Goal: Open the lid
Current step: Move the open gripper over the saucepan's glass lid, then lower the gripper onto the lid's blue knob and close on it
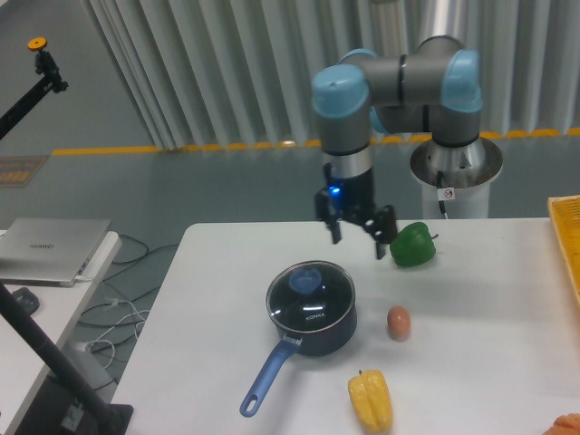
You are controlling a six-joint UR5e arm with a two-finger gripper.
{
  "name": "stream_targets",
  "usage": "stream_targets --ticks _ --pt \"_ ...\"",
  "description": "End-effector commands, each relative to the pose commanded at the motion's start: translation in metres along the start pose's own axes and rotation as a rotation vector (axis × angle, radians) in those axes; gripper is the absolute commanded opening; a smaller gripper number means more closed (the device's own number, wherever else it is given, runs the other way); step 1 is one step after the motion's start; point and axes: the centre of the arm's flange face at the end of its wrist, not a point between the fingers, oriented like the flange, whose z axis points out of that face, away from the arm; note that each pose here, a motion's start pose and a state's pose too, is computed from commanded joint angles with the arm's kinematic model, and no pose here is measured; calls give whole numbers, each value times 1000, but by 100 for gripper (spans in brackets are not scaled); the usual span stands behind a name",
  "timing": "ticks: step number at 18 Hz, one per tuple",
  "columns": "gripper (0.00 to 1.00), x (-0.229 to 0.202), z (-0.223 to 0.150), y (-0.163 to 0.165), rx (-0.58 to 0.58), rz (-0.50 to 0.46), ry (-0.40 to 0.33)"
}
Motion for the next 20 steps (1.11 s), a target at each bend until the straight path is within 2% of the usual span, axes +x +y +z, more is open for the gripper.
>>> stream_targets --ticks 6,15,20 --pt "100 42 21 -5 -51 45 17" --pt "100 49 47 -11 -101 59 22" --pt "100 47 47 -23 -90 59 17"
